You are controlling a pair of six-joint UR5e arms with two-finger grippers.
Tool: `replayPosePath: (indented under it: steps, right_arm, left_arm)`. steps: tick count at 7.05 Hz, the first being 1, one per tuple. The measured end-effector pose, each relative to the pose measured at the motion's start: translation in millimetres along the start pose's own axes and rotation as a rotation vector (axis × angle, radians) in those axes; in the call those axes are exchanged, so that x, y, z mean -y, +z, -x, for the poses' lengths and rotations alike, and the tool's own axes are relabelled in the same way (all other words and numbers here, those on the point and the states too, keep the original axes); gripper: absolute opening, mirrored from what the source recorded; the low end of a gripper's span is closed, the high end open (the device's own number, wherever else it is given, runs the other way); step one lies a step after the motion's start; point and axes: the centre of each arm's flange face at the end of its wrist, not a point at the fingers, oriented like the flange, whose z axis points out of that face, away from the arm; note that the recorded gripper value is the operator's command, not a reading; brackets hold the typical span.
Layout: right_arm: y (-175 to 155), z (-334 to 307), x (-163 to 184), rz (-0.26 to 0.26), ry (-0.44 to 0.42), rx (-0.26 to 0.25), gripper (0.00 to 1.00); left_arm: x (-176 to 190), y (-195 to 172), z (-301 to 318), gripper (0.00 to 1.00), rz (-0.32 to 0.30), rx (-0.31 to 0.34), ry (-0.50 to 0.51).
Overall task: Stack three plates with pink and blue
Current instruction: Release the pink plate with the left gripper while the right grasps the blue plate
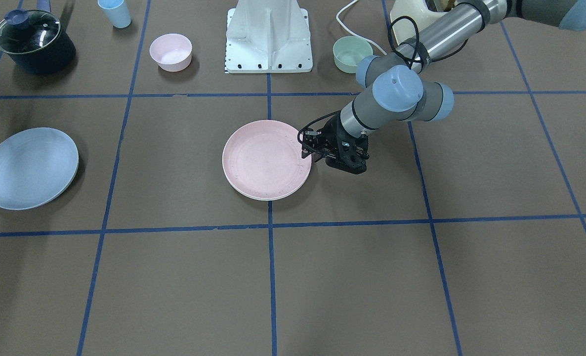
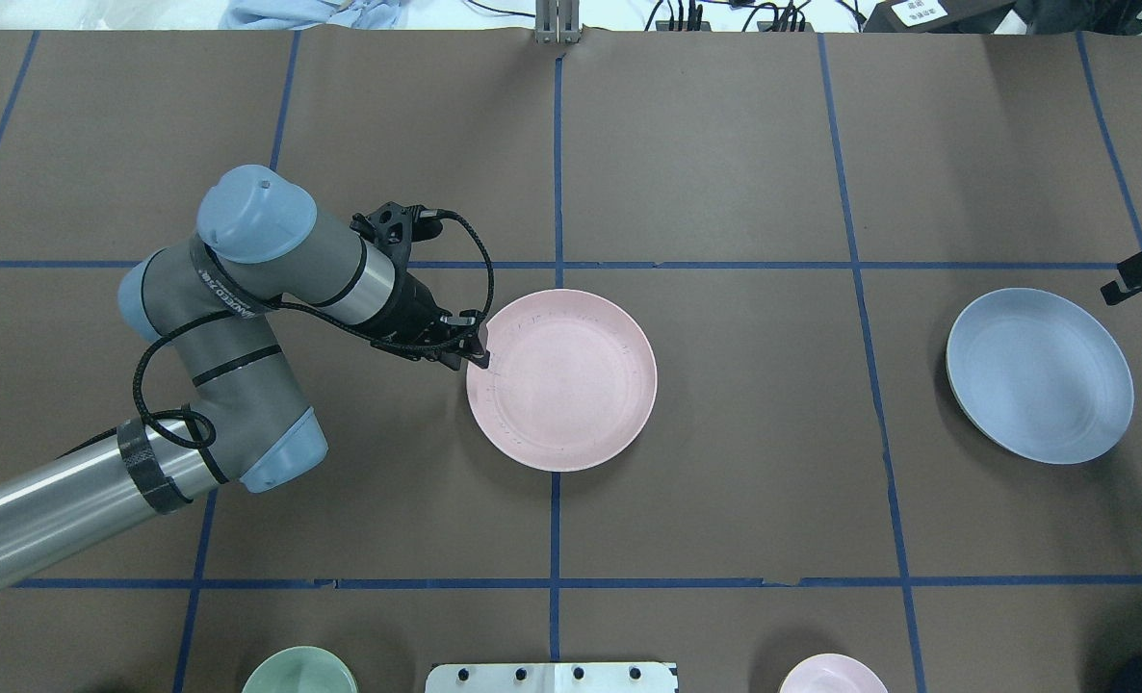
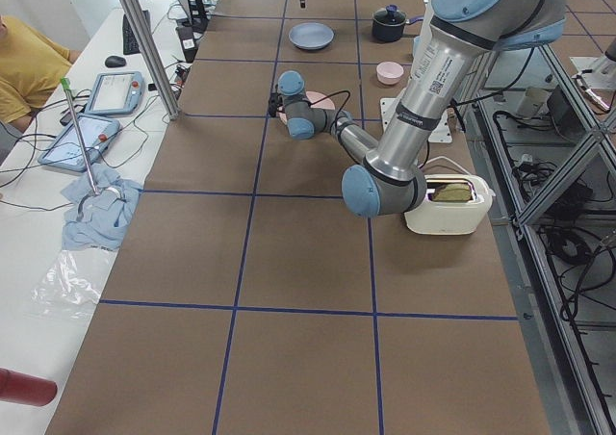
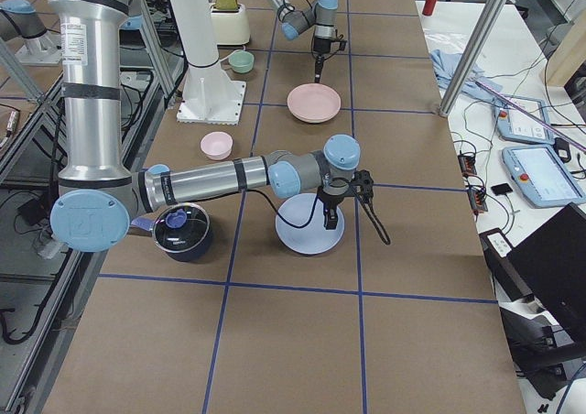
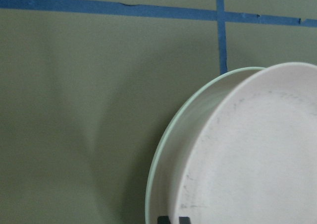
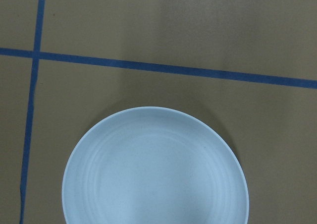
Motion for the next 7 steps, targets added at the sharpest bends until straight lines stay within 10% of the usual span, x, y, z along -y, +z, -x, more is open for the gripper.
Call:
replayPosePath:
  steps: [7]
  right_arm:
    - [79,-60,-11,0.065,0.022,-0.021,0.99]
  left_arm:
    - [-2,-23,-10,0.81,-0.046,-0.027,0.022]
